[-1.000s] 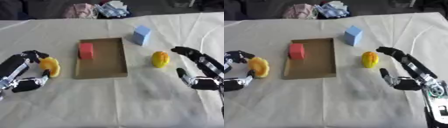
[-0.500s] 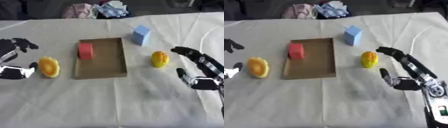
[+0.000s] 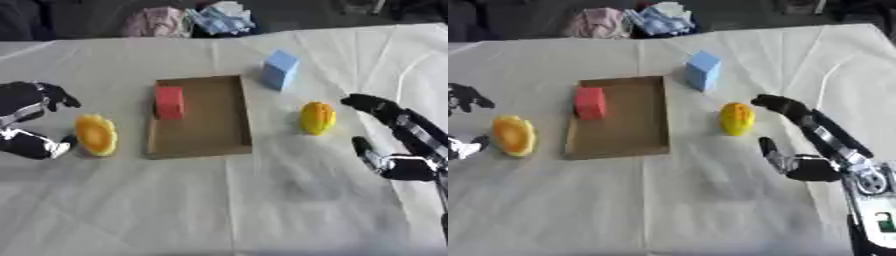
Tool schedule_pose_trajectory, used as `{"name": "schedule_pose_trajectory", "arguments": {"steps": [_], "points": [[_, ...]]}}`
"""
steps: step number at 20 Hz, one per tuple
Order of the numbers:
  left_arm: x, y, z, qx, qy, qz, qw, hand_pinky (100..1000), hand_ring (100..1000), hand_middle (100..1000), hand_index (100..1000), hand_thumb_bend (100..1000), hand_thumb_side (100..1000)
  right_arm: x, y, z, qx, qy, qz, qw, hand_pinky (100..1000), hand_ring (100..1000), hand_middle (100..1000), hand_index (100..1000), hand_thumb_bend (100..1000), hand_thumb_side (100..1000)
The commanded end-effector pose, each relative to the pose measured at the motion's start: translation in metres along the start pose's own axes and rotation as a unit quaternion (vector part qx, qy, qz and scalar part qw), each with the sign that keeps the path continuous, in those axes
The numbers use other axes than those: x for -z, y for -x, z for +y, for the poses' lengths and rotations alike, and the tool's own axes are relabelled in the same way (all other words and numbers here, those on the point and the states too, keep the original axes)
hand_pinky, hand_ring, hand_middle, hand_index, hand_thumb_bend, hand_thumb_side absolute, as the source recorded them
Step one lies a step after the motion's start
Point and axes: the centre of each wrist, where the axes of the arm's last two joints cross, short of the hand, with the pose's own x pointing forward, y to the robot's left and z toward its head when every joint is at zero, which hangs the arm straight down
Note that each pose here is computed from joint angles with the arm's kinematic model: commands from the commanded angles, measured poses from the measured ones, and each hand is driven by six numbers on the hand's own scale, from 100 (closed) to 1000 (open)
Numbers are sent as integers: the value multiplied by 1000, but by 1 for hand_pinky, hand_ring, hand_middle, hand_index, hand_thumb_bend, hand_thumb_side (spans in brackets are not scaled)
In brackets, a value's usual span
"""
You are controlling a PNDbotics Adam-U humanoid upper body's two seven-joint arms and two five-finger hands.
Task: Pick up objects on the table and place them in the box.
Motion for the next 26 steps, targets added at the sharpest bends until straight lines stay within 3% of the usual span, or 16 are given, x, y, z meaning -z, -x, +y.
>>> {"name": "schedule_pose_trajectory", "arguments": {"steps": [1, 15, 26], "points": [[3, 7, 4, 17, -2, 13, 1000, 736, 730, 767, 867, 295, 373, 2, -3, -7, -10, -2, -10, 1000, 974, 952, 882, 969, 100, 330], [25, 7, -13, 25, -24, 19, 999, 737, 732, 775, 868, 319, 355, 3, -3, -6, -7, -5, -13, 1000, 974, 951, 880, 969, 100, 329], [34, 5, -30, 22, 12, 5, 1000, 729, 718, 765, 862, 319, 404, 4, -4, -6, -6, -7, -14, 1000, 974, 951, 880, 968, 100, 331]]}}
